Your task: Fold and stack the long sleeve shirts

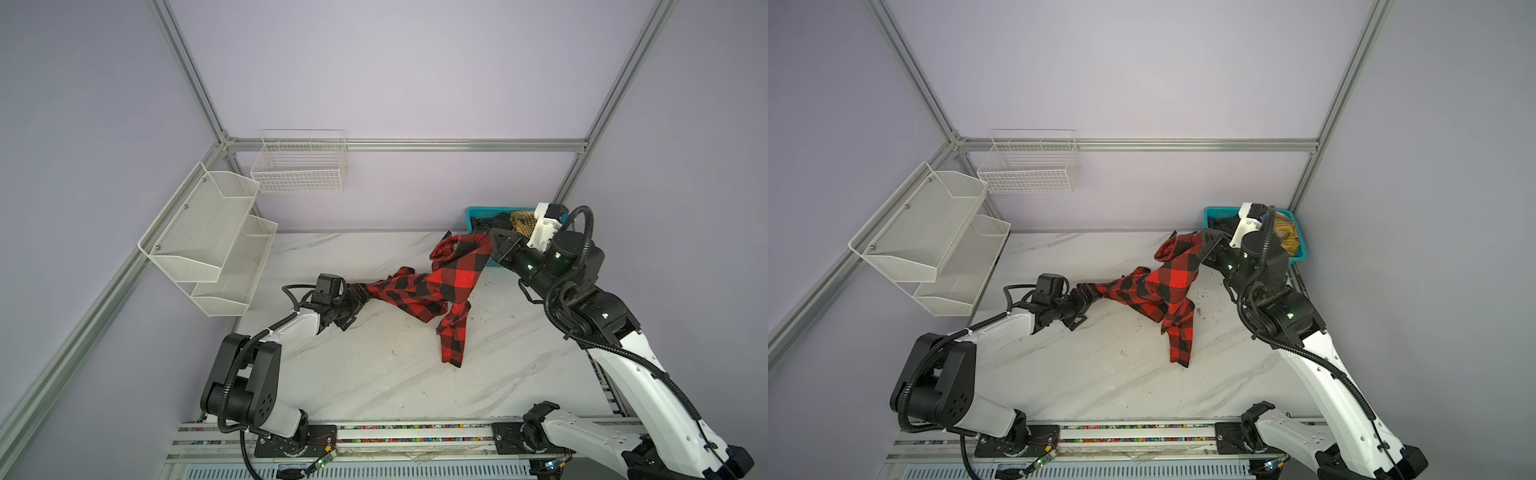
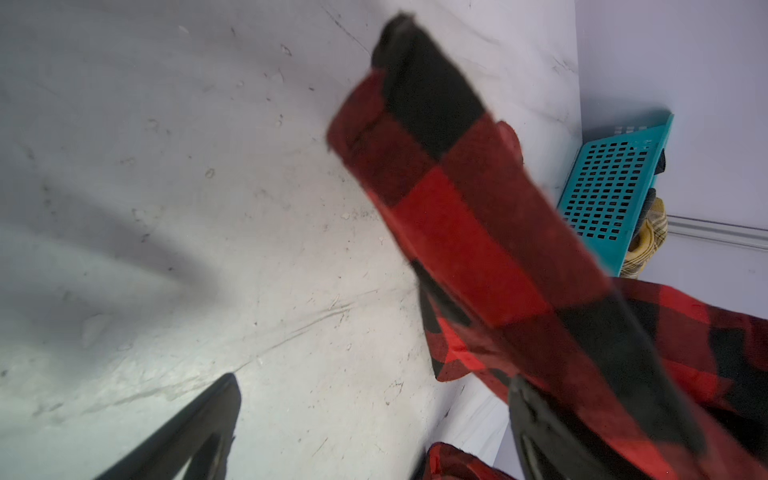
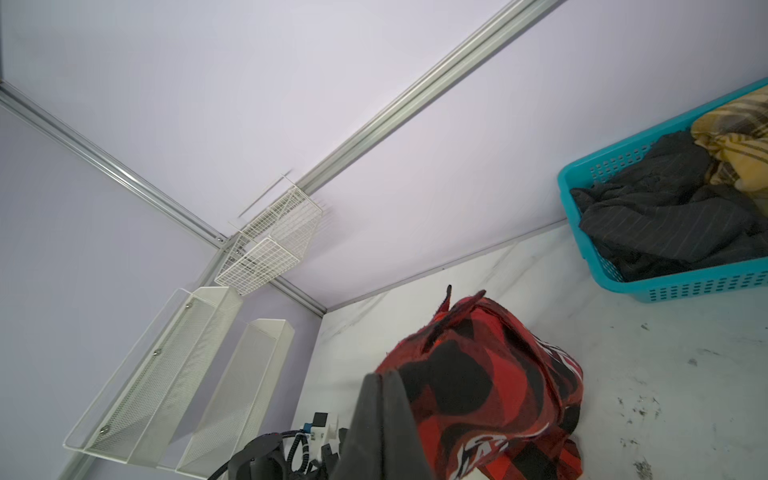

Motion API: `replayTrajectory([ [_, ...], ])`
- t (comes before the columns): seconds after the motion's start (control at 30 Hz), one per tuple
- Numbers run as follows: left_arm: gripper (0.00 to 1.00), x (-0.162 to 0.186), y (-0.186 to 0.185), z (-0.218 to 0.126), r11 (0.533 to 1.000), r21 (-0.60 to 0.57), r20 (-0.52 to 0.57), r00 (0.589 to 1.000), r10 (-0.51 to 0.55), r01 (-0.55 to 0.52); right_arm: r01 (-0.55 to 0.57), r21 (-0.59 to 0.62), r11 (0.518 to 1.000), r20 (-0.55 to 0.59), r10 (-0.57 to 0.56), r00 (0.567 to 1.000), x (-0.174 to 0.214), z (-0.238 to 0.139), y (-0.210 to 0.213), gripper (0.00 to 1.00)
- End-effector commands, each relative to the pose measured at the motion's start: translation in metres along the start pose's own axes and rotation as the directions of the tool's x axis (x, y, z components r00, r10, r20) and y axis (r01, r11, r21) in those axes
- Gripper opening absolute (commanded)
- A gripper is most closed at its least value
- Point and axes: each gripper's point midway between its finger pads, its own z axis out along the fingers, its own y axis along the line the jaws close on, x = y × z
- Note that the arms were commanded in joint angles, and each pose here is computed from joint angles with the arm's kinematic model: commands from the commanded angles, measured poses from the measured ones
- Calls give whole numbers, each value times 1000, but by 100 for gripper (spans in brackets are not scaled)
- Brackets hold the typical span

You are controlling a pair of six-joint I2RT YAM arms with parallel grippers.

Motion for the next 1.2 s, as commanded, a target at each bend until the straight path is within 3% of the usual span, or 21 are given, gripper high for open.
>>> replayTrajectory([
  [0.0, 100, -12, -28, -4, 997, 75, 21, 999, -25, 23, 2, 88, 996, -79, 5, 997, 28, 21, -27, 0],
  [0.3, 100, 13, -9, 2, 960, 84, -73, 963, -261, 267, 20, 85, 996, -128, -9, 992, 42, 39, -27, 0],
  [0.5, 93, 1, -21, 6, 961, 82, -73, 963, -258, 264, 18, 70, 997, -147, -7, 989, 45, 41, -25, 0],
  [0.8, 73, -34, -12, 12, 981, -128, 28, 989, -145, 147, 24, 53, 998, -161, -15, 987, 46, 35, -21, 0],
  [1.03, 79, -48, -45, 6, 993, -18, 57, 991, -118, 119, 31, 50, 998, -184, -21, 983, 53, 33, -25, 0],
  [1.17, 75, -55, -38, 8, 991, -80, 82, 991, -104, 111, 29, 48, 998, -187, -20, 982, 54, 30, -25, 0],
])
